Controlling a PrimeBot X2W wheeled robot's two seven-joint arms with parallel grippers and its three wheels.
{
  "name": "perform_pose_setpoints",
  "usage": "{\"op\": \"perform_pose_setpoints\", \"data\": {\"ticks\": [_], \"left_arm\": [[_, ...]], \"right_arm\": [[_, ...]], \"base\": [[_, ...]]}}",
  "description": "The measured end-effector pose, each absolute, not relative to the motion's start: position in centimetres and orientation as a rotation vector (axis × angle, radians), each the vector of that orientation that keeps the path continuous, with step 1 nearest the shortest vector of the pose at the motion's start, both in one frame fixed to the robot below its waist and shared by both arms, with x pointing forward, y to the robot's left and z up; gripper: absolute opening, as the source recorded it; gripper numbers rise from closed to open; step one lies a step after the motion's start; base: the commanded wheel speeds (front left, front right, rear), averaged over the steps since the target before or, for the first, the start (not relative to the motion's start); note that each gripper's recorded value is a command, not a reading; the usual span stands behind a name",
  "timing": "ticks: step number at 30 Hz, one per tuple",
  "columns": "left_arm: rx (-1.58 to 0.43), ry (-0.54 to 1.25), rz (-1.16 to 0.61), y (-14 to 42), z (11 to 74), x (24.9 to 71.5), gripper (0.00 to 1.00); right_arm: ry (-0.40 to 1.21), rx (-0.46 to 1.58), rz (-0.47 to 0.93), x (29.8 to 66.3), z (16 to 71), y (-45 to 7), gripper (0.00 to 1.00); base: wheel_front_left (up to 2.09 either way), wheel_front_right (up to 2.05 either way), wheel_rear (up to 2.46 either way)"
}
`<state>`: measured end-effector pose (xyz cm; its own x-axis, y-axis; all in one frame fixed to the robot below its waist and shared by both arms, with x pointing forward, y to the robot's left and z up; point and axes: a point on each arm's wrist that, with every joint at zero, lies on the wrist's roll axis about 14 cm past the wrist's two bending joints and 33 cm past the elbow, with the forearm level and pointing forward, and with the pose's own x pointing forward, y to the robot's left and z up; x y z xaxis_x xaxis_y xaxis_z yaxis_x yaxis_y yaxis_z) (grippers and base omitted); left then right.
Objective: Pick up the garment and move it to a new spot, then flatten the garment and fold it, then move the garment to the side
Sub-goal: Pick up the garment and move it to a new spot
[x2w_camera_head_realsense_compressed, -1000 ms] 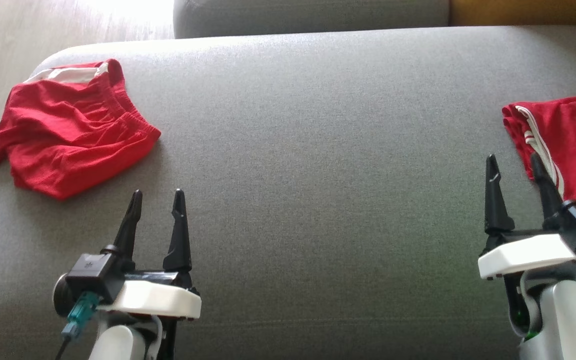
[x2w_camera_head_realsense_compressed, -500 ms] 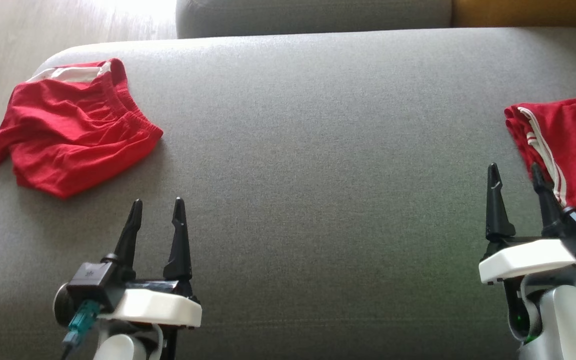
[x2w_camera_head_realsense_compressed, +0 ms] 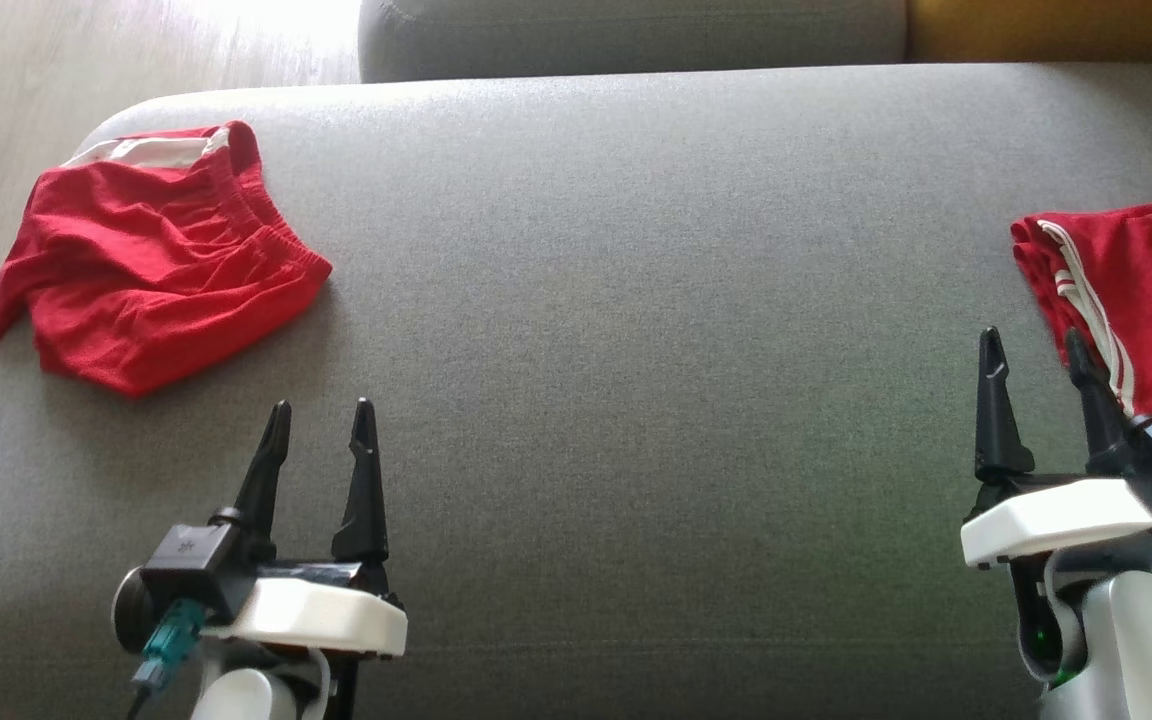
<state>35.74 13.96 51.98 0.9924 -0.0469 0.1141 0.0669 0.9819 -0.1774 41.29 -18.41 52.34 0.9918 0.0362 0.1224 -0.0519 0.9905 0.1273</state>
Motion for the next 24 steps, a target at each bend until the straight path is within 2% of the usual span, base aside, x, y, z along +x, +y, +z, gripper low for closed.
{"op": "perform_pose_setpoints", "data": {"ticks": [24], "left_arm": [[-0.181, -0.091, -0.059, 14.0, 51.4, 35.9, 1.00]], "right_arm": [[-0.080, 0.167, 0.016, 41.4, 51.0, -19.1, 1.00]], "base": [[0.00, 0.00, 0.00]]}}
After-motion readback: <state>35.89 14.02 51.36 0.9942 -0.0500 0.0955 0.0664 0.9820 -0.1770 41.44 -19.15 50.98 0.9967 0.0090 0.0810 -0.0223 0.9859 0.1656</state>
